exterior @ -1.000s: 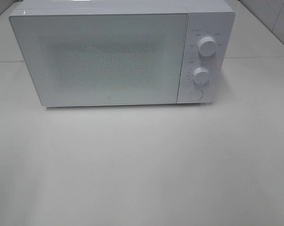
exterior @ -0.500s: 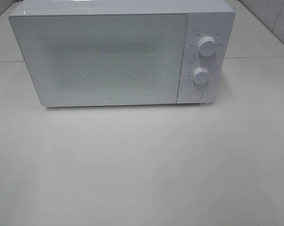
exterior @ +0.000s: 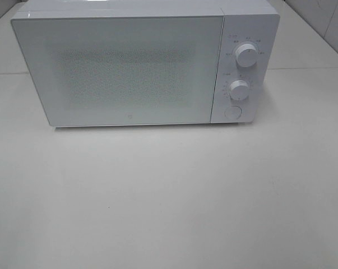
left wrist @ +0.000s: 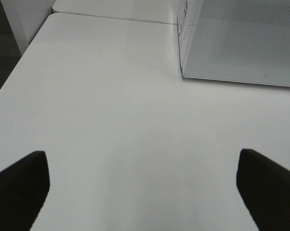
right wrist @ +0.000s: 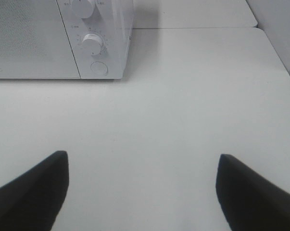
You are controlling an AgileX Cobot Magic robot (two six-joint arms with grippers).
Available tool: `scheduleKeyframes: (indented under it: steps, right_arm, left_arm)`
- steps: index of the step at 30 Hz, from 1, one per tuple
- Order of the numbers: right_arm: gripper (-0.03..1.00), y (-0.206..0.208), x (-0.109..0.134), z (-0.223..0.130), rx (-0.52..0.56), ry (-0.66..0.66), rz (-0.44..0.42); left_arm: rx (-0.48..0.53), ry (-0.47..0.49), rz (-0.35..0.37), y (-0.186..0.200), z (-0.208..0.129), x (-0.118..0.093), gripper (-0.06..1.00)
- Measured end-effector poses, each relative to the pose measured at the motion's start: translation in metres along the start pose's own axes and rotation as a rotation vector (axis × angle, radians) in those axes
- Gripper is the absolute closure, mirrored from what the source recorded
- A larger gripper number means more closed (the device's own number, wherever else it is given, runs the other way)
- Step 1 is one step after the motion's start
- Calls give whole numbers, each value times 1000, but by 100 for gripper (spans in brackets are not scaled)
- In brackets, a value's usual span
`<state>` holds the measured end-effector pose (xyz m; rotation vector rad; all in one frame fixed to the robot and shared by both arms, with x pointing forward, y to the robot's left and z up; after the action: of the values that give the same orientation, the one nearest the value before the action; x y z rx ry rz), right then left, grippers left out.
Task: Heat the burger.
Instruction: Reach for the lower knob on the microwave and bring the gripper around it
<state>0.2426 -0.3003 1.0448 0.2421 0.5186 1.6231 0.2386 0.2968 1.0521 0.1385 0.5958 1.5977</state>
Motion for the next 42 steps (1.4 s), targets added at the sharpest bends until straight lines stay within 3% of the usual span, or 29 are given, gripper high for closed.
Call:
scheduleKeyframes:
  steps: [42]
  right_arm:
    - [22,0,0,0,0,0,0]
  left_arm:
    - [0,0,0,0,0,0,-3]
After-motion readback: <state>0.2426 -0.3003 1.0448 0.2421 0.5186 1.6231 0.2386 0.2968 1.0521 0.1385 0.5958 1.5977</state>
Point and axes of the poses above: a point on each arm's last joint axis where the gripper is mounted, y pointing back along that axis away from the gripper, x along the wrist's bending axis when the last joint is at zero, z = x × y, the point moved 1 cm from there along -y, pointing out along that axis toward the gripper, and after that the axes turned 12 degrees about y, right-handed, at the moved point
